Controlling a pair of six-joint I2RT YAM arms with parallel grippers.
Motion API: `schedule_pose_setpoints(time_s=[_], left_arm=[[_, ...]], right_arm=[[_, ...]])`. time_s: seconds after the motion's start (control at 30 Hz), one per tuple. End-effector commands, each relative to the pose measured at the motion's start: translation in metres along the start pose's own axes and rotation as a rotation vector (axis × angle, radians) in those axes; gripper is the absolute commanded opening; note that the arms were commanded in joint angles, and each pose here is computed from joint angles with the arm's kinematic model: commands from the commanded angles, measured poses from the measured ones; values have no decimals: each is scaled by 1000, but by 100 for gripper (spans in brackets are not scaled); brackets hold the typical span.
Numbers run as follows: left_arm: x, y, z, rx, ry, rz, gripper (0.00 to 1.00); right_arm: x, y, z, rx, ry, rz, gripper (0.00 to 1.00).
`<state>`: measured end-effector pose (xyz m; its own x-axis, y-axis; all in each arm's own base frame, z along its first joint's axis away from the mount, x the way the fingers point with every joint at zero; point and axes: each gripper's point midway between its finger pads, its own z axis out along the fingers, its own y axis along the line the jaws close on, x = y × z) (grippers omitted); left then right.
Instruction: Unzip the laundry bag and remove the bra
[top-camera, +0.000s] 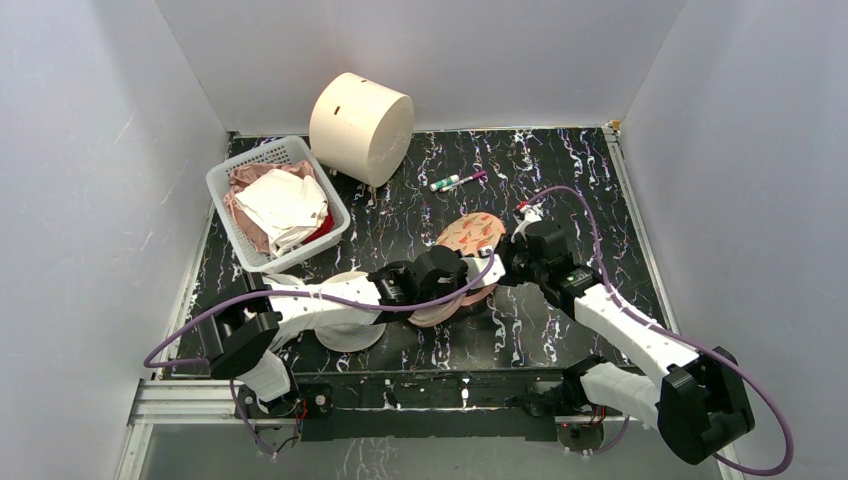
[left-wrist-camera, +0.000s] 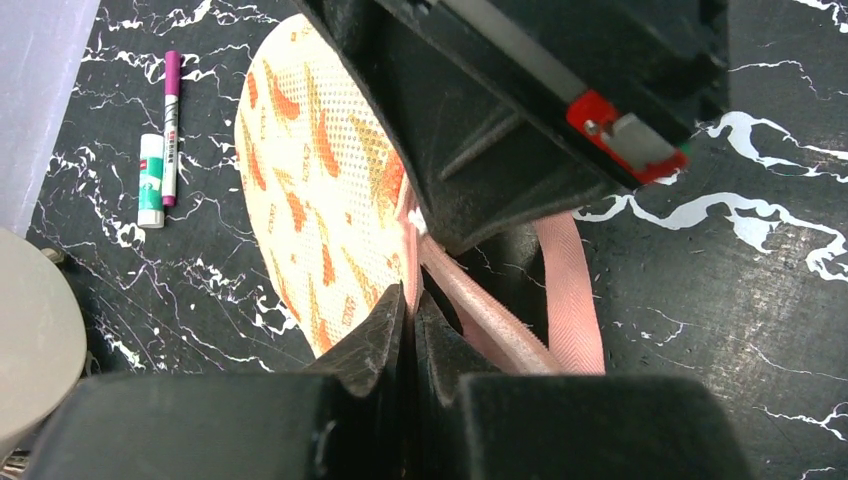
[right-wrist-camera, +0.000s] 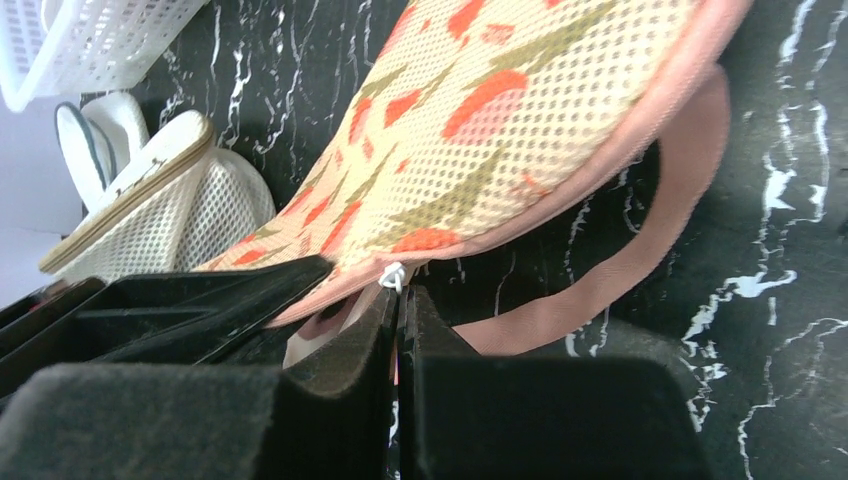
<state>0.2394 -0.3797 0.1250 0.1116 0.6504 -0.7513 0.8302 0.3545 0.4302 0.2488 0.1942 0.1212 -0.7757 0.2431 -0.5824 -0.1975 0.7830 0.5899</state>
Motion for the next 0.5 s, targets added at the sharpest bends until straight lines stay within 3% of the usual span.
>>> schedule_pose_setpoints(time_s=[0.0, 0.3, 0.47], left_arm=[[-28, 12, -14, -38, -84, -3, 0], [-28, 13, -13, -44, -84, 2, 0], [-26, 12, -11, -42, -76, 9, 0]], right_arm=[[-35, -18, -1, 57, -105, 29, 0], [-44, -74, -6, 93, -90, 118, 0], [-40, -65, -10, 51, -61, 104, 0]])
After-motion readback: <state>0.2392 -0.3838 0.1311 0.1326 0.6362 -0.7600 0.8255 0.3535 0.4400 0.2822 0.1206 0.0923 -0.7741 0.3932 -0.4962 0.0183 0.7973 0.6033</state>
